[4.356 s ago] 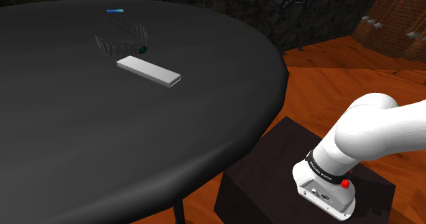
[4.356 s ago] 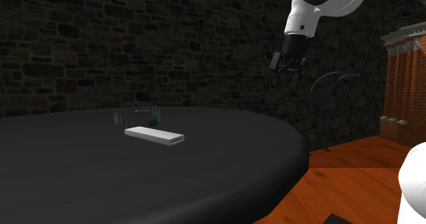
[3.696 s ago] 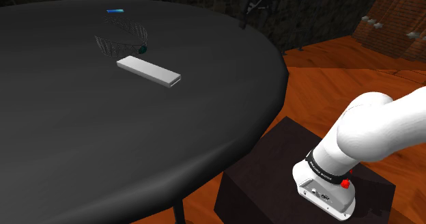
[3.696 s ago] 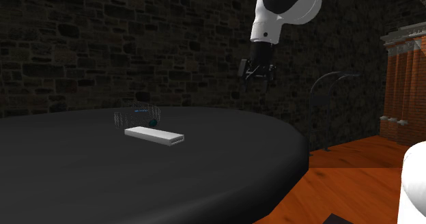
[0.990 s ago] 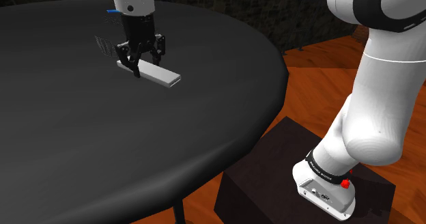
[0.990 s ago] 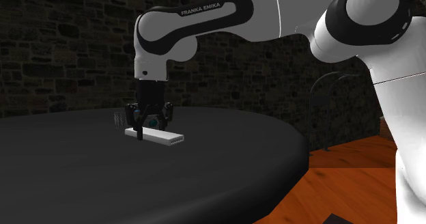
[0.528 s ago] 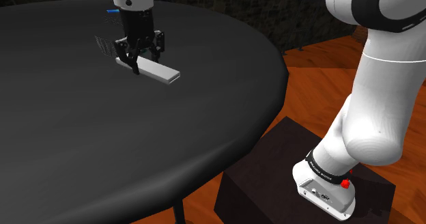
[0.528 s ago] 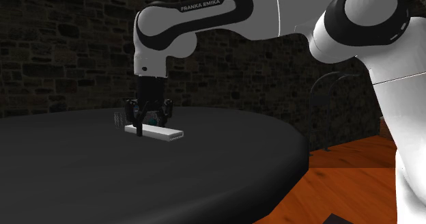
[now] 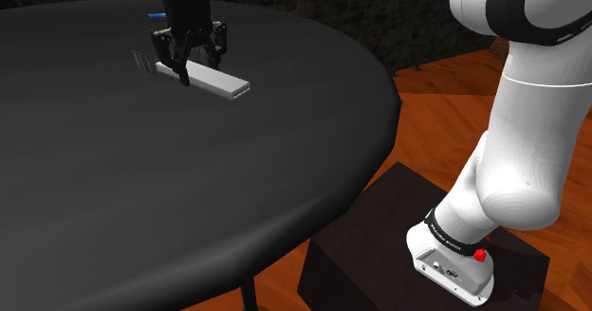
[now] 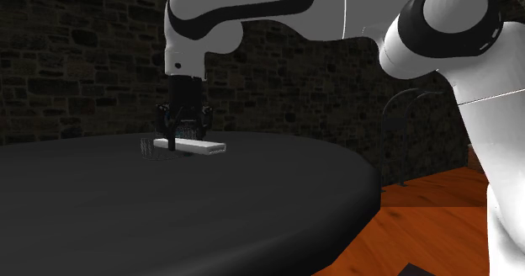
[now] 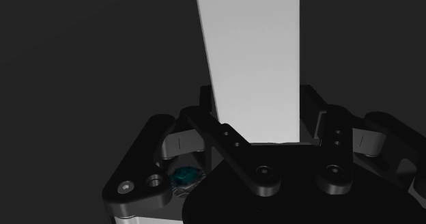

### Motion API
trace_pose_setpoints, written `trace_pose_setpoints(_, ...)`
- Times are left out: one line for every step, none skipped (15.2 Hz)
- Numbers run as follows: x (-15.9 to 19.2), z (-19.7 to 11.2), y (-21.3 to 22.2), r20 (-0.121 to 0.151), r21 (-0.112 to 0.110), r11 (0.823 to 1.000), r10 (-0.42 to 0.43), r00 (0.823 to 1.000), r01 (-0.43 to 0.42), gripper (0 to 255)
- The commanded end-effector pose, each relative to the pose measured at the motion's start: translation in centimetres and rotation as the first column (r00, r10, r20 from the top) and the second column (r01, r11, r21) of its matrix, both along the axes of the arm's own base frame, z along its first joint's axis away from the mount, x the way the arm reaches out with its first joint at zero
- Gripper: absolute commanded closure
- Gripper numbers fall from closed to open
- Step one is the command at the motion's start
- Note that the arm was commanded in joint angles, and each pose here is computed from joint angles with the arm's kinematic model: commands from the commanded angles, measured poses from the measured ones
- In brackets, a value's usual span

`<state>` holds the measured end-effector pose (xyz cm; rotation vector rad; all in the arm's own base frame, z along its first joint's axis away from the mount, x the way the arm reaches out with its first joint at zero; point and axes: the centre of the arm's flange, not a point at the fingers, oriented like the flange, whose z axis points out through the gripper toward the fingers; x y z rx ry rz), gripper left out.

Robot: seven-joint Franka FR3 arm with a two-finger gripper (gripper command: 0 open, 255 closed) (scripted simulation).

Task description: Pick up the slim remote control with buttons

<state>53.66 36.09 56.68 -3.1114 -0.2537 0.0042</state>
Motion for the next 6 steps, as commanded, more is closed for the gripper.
trace_pose_setpoints(0.1,1.1,0.0,0.0,0.0,1.0,0.0,1.0,0.0,255)
trace_pose_setpoints(0.1,1.6,0.0,0.0,0.0,1.0,0.0,1.0,0.0,255)
trace_pose_setpoints(0.1,2.2,0.0,0.0,0.0,1.0,0.0,1.0,0.0,255)
trace_pose_setpoints(0.1,2.7,0.0,0.0,0.0,1.0,0.0,1.0,0.0,255)
trace_pose_setpoints(0.1,2.8,0.0,0.0,0.0,1.0,0.0,1.0,0.0,255)
trace_pose_setpoints(0.1,2.8,0.0,0.0,0.0,1.0,0.0,1.0,0.0,255)
